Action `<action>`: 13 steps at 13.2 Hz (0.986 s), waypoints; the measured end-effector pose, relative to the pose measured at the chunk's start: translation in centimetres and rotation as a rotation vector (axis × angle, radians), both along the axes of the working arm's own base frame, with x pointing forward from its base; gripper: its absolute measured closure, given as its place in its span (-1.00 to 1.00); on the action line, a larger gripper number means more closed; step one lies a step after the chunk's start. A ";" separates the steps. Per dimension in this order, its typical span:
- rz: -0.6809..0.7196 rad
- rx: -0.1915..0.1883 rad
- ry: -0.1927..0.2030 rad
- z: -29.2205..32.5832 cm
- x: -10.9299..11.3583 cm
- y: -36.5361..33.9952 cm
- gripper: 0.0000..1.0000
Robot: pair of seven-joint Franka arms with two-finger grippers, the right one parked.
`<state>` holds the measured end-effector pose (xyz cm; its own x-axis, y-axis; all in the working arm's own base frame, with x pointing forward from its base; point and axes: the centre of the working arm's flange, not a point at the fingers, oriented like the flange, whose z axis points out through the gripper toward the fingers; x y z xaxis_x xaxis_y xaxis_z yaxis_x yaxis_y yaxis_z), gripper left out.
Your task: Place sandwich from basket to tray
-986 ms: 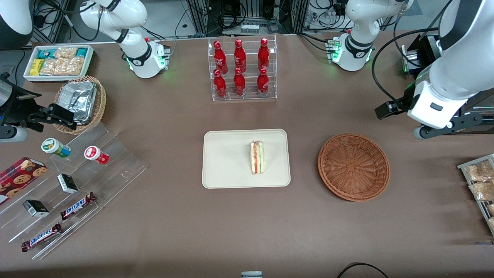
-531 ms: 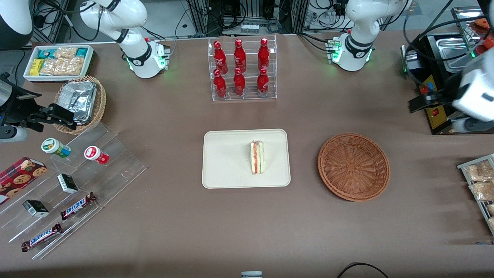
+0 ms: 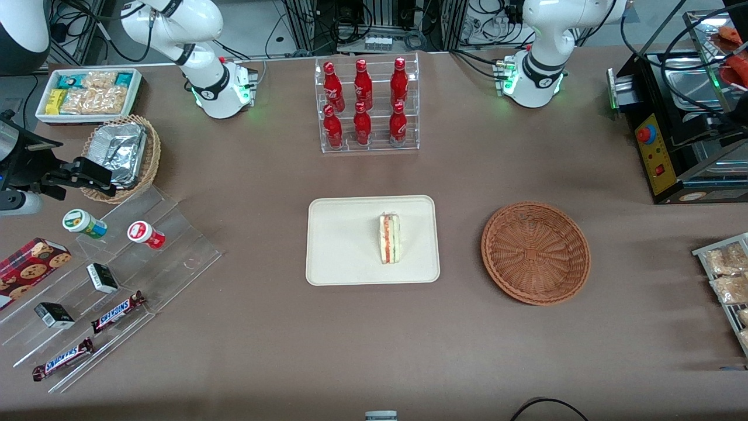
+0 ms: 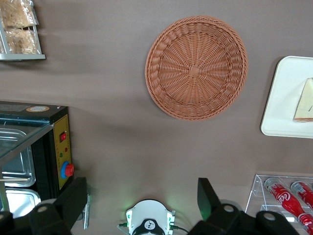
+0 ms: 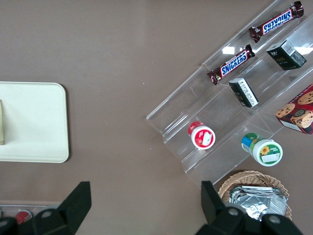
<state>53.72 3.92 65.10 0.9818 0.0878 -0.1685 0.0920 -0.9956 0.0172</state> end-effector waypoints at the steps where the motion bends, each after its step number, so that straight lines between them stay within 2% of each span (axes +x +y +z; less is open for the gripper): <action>1: -0.003 -0.005 0.000 0.0 -0.2 0.2 -0.99; 3: -0.014 -0.009 0.005 -0.3 -0.9 -0.1 -0.99; 7: -0.026 -0.012 -0.030 -0.5 -2.7 -0.2 -0.99; 13: -0.066 -0.003 -0.046 -0.4 -2.2 -2.1 -0.99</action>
